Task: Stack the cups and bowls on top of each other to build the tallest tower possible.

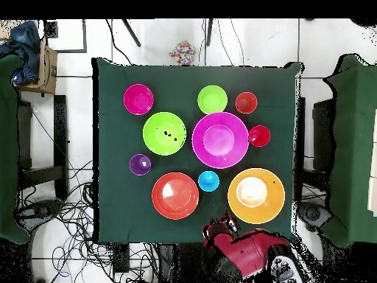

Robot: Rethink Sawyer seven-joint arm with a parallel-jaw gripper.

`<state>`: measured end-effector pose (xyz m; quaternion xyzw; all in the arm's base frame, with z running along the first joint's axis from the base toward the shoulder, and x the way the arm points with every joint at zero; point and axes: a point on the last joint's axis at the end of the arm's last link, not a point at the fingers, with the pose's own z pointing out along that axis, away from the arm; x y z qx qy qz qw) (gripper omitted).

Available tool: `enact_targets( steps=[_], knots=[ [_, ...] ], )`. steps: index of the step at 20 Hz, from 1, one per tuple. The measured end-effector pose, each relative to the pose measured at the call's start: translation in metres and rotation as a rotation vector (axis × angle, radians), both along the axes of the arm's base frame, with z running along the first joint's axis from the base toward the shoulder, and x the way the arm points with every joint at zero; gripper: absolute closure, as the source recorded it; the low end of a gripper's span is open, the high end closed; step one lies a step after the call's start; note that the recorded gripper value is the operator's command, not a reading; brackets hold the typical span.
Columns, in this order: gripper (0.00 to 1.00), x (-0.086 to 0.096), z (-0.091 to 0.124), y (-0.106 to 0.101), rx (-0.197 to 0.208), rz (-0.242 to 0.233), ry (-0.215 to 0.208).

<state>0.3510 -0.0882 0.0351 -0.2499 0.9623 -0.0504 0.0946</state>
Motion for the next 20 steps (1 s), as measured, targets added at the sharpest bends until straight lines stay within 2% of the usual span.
enact_targets(
  steps=[5, 6, 12, 14, 20],
  knots=[
    [0.00, 0.011, 0.006, -0.014, 0.012, -0.042, -0.035],
    [0.00, 0.016, 0.010, -0.023, 0.016, -0.064, -0.051],
    [0.00, 0.031, 0.022, -0.042, 0.006, -0.109, -0.073],
    [0.00, 0.034, 0.025, -0.045, 0.000, -0.112, -0.074],
    [0.00, 0.043, 0.028, -0.035, -0.001, -0.081, -0.085]
  ],
)
